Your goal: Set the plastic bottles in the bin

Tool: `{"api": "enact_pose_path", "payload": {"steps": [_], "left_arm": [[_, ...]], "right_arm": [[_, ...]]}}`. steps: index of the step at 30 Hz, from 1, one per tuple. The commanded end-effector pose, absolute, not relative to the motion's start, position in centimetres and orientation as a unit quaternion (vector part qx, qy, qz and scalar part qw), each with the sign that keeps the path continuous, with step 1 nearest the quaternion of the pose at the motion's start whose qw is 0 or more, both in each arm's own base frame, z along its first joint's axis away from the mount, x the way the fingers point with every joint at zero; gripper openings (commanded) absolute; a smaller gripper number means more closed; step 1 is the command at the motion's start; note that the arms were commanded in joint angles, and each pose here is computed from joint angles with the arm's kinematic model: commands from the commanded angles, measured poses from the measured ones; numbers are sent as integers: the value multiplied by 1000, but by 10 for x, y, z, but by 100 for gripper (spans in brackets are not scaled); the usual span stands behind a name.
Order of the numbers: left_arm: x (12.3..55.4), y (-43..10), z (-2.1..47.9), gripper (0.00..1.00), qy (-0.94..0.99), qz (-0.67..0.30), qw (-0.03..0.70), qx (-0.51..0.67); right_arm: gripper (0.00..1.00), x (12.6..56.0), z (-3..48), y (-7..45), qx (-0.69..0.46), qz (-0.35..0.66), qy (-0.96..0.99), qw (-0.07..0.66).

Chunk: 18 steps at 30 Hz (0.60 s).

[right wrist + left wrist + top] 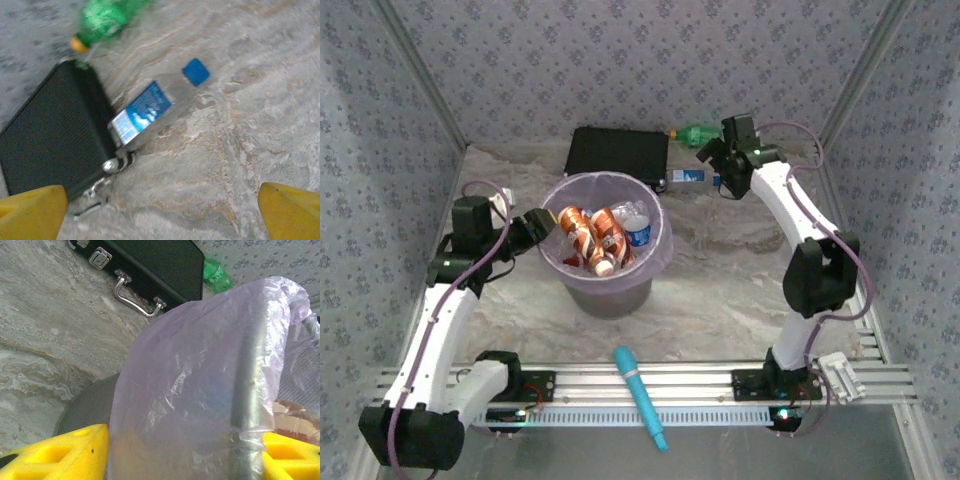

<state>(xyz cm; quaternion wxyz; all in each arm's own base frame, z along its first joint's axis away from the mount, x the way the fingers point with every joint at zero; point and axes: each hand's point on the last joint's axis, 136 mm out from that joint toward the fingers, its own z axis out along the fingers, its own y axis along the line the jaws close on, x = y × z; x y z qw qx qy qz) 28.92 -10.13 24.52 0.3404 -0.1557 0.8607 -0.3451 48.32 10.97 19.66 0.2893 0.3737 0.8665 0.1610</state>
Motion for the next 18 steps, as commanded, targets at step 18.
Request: {"api": "enact_pose_path", "payload": {"steps": [18], "left_arm": [[294, -96, 234, 61, 867, -333, 322, -182]], "right_arm": [[96, 571, 76, 143, 542, 155, 794, 227]]}}
